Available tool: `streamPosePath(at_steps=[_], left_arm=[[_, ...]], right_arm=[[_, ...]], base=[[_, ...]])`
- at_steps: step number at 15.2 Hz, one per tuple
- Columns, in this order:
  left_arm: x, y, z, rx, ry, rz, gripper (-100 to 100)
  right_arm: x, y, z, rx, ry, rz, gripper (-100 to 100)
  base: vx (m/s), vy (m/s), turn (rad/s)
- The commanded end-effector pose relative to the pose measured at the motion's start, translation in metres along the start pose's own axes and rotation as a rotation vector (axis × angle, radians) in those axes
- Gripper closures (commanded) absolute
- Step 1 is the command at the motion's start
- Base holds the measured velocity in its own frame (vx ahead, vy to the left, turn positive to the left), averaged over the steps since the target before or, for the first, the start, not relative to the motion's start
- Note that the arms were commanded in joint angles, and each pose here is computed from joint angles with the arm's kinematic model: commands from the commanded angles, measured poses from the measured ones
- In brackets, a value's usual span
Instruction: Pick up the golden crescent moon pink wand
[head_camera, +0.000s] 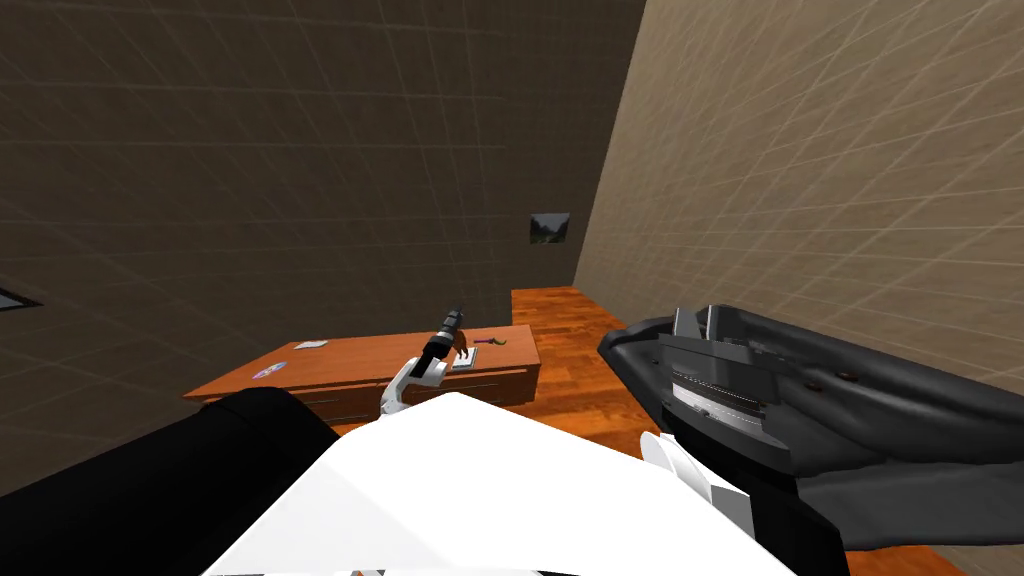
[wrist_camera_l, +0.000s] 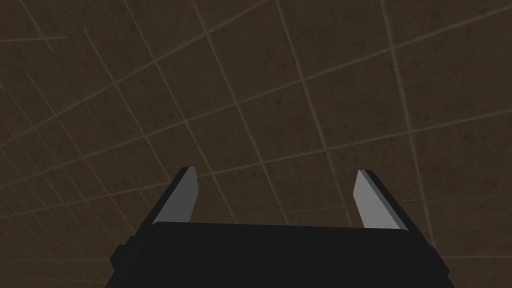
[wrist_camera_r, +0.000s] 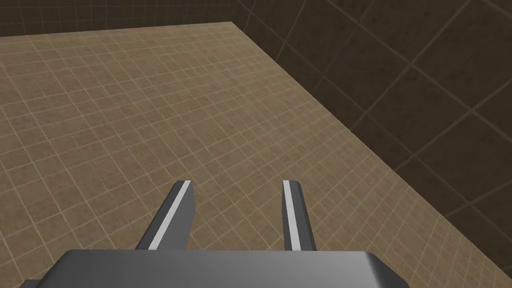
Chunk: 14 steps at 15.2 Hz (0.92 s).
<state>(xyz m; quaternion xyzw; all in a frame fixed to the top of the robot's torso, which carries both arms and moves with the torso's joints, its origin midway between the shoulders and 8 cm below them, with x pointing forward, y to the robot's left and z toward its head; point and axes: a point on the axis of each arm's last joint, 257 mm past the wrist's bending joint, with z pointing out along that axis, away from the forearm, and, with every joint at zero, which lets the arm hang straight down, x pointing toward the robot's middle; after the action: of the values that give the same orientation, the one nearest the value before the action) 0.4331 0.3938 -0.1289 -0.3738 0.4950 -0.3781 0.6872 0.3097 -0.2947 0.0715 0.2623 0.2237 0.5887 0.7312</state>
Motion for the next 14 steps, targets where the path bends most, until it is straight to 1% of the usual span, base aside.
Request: streamPosePath(at_steps=[1,2,3,4,5,6,7,8,9,10,11,12,13,14], left_arm=[[-0.006,0.011,0.0,-0.037,-0.006,0.0,-100],[-0.02,0.032,0.001,-0.091,-0.028,-0.003,-100],[-0.02,0.037,0.0,-0.112,-0.027,-0.003,-100],[-0.02,0.037,0.0,-0.112,-0.027,-0.003,-100],[-0.035,0.059,-0.001,-0.17,-0.052,-0.008,-100],[-0.035,0.062,-0.001,-0.184,-0.052,-0.009,-100],[-0.035,0.063,-0.002,-0.188,-0.052,-0.009,-100],[-0.051,0.083,-0.004,-0.239,-0.08,-0.017,-100],[-0.051,0.089,-0.005,-0.26,-0.08,-0.018,-100],[-0.051,0.09,-0.006,-0.266,-0.08,-0.018,-100],[-0.067,0.111,-0.011,-0.321,-0.111,-0.03,-100],[-0.067,0.115,-0.012,-0.339,-0.111,-0.031,-100],[-0.067,0.117,-0.013,-0.346,-0.11,-0.031,-100],[-0.083,0.137,-0.019,-0.398,-0.144,-0.046,-100]], right_arm=[[0.0,0.0,0.0,0.0,0.0,0.0,0],[0.0,0.0,0.0,0.0,0.0,0.0,0],[0.0,0.0,0.0,0.0,0.0,0.0,0],[0.0,0.0,0.0,0.0,0.0,0.0,0],[0.0,0.0,0.0,0.0,0.0,0.0,0],[0.0,0.0,0.0,0.0,0.0,0.0,0],[0.0,0.0,0.0,0.0,0.0,0.0,0],[0.0,0.0,0.0,0.0,0.0,0.0,0],[0.0,0.0,0.0,0.0,0.0,0.0,0],[0.0,0.0,0.0,0.0,0.0,0.0,0],[0.0,0.0,0.0,0.0,0.0,0.0,0],[0.0,0.0,0.0,0.0,0.0,0.0,0],[0.0,0.0,0.0,0.0,0.0,0.0,0],[0.0,0.0,0.0,0.0,0.0,0.0,0]], base=[[0.006,-0.018,-0.124],[0.008,-0.026,-0.311],[0.009,-0.023,-0.319],[0.007,-0.012,-0.131],[0.006,-0.024,-0.306],[0.008,-0.025,-0.36],[0.007,-0.011,-0.149],[0.007,-0.018,-0.28],[0.007,-0.016,-0.328],[0.005,-0.007,-0.155],[0.007,-0.014,-0.355],[0.006,-0.009,-0.36],[0.003,0.0,-0.123],[0.002,-0.006,-0.299]])
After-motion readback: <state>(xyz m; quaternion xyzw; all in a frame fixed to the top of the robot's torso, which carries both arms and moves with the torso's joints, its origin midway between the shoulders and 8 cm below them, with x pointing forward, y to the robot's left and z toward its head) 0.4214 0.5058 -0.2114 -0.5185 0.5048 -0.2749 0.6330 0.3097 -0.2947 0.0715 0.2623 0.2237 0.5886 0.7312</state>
